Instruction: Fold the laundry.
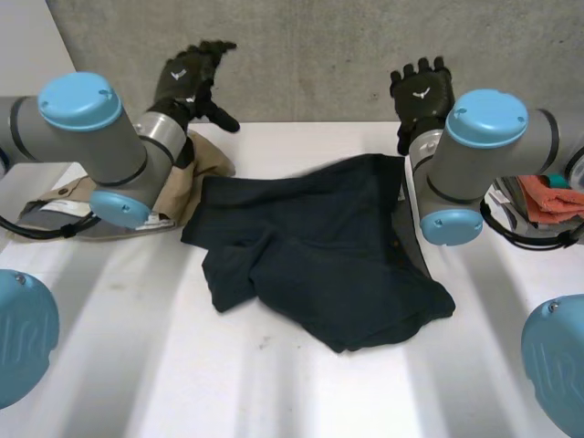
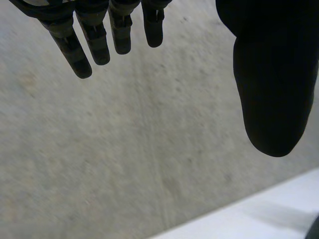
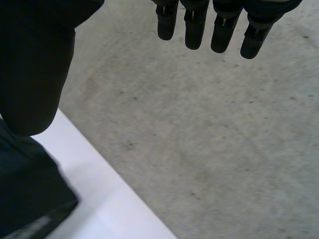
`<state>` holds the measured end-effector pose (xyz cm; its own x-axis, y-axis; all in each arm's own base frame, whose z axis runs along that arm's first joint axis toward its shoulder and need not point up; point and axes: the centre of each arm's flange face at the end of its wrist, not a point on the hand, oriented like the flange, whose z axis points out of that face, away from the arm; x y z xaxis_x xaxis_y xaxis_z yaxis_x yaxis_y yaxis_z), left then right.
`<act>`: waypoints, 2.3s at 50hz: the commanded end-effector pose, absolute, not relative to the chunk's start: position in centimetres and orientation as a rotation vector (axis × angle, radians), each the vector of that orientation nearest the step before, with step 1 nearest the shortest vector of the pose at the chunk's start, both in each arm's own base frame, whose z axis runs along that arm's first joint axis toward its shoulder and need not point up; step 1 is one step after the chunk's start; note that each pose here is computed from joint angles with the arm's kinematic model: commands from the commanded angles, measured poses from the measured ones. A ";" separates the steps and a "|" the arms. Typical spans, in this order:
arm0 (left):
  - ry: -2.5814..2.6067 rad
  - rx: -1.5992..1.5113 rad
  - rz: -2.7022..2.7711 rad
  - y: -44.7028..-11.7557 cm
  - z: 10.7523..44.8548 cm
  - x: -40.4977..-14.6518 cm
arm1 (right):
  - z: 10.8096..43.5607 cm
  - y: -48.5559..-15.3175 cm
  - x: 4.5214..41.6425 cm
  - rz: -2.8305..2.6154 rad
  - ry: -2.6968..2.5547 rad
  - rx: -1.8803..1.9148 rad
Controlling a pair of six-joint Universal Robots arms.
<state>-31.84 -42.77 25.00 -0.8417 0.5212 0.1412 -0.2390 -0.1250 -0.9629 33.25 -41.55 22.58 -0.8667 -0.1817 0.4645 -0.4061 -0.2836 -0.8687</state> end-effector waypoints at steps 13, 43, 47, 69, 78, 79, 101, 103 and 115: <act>-2.020 -0.505 1.914 -28.2 26.8 -26.4 | 25.8 -29.9 27.5 2.082 -2.061 1.263; -2.161 -0.816 1.735 -25.9 15.7 -28.8 | 13.1 -24.1 23.5 1.761 -2.244 1.471; -2.038 -0.775 1.861 -24.8 21.0 -28.4 | 13.2 -24.3 23.4 1.774 -2.235 1.467; -2.185 -0.699 1.762 -35.2 18.0 -30.3 | 18.0 -30.1 24.6 2.068 -2.340 1.010; -2.038 -0.660 1.927 -38.5 17.5 -31.7 | 16.2 -31.8 27.7 1.935 -2.352 0.925; -2.047 -0.667 1.912 -38.2 17.3 -31.7 | 16.0 -31.8 27.7 1.923 -2.358 0.924; -2.146 -0.881 1.590 -18.7 17.5 -28.9 | 15.0 -31.3 27.9 1.882 -2.386 0.947; -2.139 -0.880 1.596 -18.5 17.1 -28.9 | 14.9 -31.3 27.9 1.880 -2.388 0.947; -2.017 -0.832 1.864 -21.6 17.1 -29.2 | 14.9 -31.3 27.8 1.876 -2.391 0.948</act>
<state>-29.00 -19.24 16.15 -0.7738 0.6209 -0.1254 0.2521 0.1203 -0.9602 27.89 -31.28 14.86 -0.8216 -0.4719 0.3197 -0.4229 0.1285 -0.8970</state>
